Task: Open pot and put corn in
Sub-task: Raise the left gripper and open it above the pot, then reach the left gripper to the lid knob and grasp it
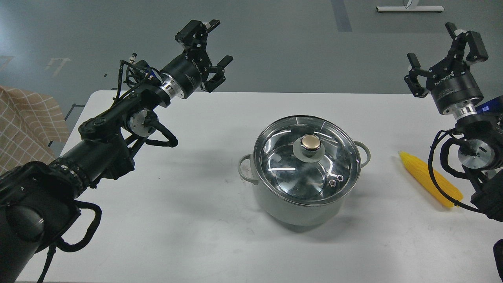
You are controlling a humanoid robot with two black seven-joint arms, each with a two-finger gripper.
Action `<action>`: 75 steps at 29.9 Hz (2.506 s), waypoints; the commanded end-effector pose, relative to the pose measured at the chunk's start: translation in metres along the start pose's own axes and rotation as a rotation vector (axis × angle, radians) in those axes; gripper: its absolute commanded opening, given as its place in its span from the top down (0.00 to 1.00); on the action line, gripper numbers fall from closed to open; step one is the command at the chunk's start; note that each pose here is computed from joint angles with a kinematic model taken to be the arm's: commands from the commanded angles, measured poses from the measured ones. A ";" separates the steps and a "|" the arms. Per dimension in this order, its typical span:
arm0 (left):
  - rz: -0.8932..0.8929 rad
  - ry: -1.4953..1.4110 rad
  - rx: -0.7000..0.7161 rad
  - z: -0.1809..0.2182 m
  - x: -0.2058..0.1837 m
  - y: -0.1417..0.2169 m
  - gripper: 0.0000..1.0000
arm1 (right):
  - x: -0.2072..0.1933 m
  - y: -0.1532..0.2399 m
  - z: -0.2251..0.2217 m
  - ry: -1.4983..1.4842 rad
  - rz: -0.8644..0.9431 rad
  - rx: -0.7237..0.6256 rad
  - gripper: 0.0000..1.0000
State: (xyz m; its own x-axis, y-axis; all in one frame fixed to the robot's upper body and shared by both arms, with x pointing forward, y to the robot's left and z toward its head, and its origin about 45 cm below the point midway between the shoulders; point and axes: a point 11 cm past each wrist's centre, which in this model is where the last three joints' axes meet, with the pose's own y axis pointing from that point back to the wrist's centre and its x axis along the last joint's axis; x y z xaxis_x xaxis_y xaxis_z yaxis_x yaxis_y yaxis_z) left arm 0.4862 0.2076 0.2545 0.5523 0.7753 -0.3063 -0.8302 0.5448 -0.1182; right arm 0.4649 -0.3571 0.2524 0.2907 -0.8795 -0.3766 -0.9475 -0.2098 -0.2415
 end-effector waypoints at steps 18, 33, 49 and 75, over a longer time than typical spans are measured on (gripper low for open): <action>0.017 0.005 -0.050 0.008 0.006 0.002 0.02 | -0.013 -0.004 -0.004 -0.017 -0.044 0.015 0.00; 0.043 0.122 -0.154 0.019 0.004 -0.001 0.02 | -0.011 -0.003 -0.020 0.016 -0.064 0.023 0.00; -0.004 0.176 -0.188 0.017 -0.016 -0.005 0.02 | -0.015 -0.004 -0.018 0.007 -0.074 0.024 0.00; -0.674 -1.005 -0.184 0.105 -0.188 -0.012 0.02 | -0.001 0.004 -0.022 0.041 -0.035 0.015 0.00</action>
State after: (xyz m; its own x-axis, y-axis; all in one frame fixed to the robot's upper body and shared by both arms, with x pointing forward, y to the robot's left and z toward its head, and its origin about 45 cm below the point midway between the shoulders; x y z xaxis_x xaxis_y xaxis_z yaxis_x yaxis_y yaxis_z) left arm 0.4233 0.1108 0.4139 0.7163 0.4252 0.5534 -0.3795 0.9028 -0.2023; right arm 0.4600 -0.3617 0.2717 0.3283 -0.8824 -0.3369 -0.9313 -0.2427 -0.2718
